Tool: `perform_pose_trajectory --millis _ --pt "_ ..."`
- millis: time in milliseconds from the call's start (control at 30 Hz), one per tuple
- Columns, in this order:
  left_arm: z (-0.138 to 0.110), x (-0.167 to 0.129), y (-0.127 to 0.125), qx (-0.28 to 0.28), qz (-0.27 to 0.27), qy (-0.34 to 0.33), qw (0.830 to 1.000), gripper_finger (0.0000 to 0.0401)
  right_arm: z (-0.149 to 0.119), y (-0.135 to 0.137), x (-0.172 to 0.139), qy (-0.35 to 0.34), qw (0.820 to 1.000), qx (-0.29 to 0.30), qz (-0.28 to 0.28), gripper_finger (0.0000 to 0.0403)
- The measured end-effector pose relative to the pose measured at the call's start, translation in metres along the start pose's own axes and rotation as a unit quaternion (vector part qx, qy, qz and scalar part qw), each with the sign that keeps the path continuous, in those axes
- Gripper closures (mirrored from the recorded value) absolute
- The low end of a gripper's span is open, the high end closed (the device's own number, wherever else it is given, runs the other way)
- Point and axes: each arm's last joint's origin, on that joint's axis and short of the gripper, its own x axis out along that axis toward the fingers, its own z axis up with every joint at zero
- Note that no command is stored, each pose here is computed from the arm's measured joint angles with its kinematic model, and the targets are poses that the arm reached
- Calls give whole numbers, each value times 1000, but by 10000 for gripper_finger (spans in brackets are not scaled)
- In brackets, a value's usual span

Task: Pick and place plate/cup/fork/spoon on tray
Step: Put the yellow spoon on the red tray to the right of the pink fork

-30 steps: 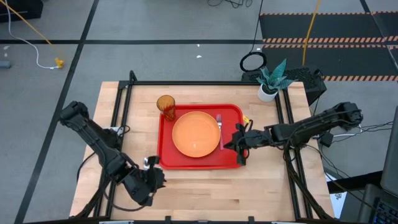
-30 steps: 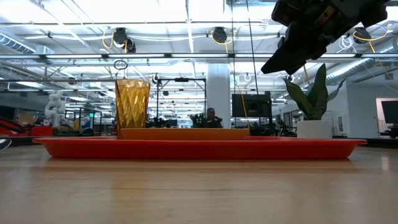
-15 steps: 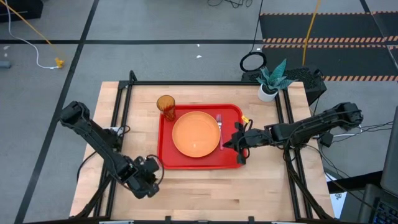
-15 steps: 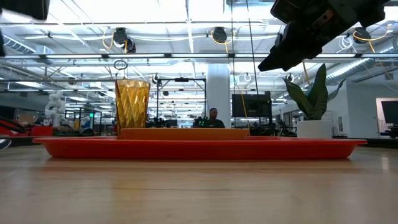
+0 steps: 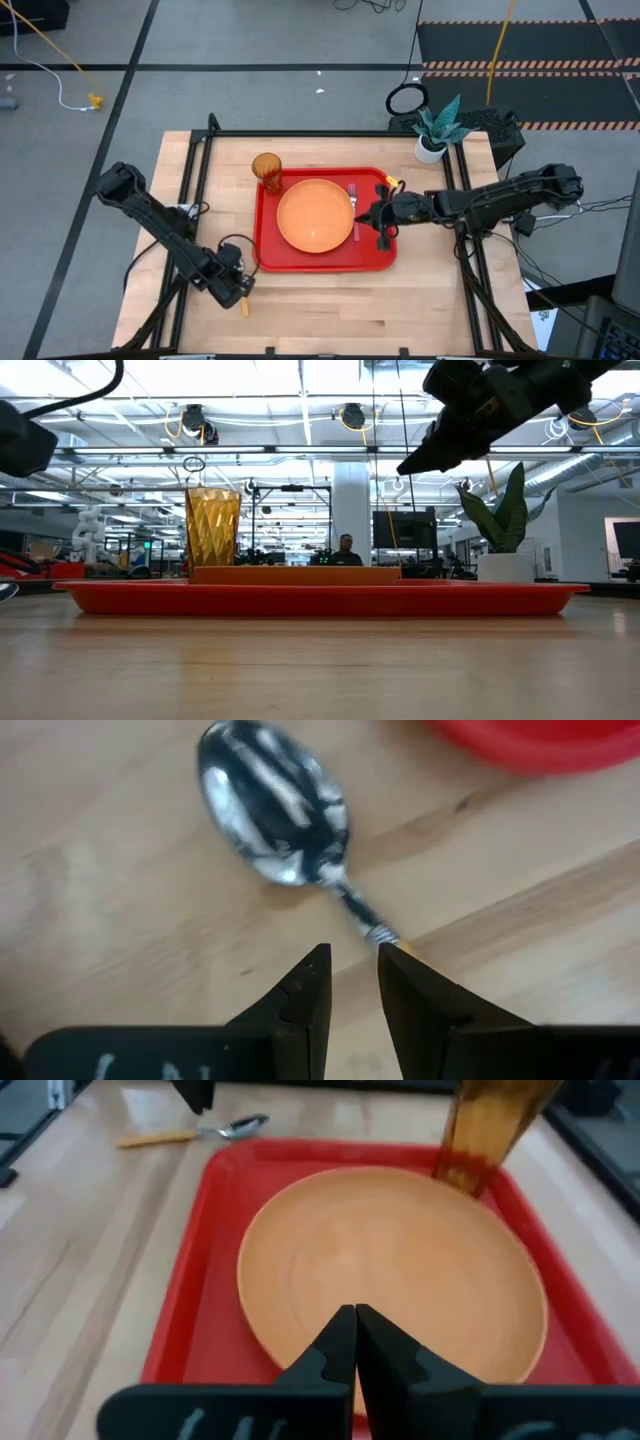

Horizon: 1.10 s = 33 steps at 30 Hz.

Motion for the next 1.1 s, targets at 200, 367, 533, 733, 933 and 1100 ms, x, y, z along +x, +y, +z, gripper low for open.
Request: perform_pose_trajectory --millis 200,367,533,733,933,1100 --pt "4 0 1 -53 2 -24 998 313 8 -9 1 -39 998 -41 -2 403" --pt "0 0 3 -95 5 -25 995 313 14 -13 0 -71 994 -79 -16 403" --pt "-7 8 1 -122 4 -37 992 313 22 -18 -1 -112 987 -110 -32 403" --pt "-12 26 -5 -134 13 -49 990 313 33 -22 -5 -167 975 -138 -55 403" --pt "-13 31 -8 -141 5 -53 989 313 43 -30 -9 -215 961 -154 -84 403" --pt "-12 26 -7 -144 -3 -47 988 313 47 -39 -11 -235 955 -148 -104 403"
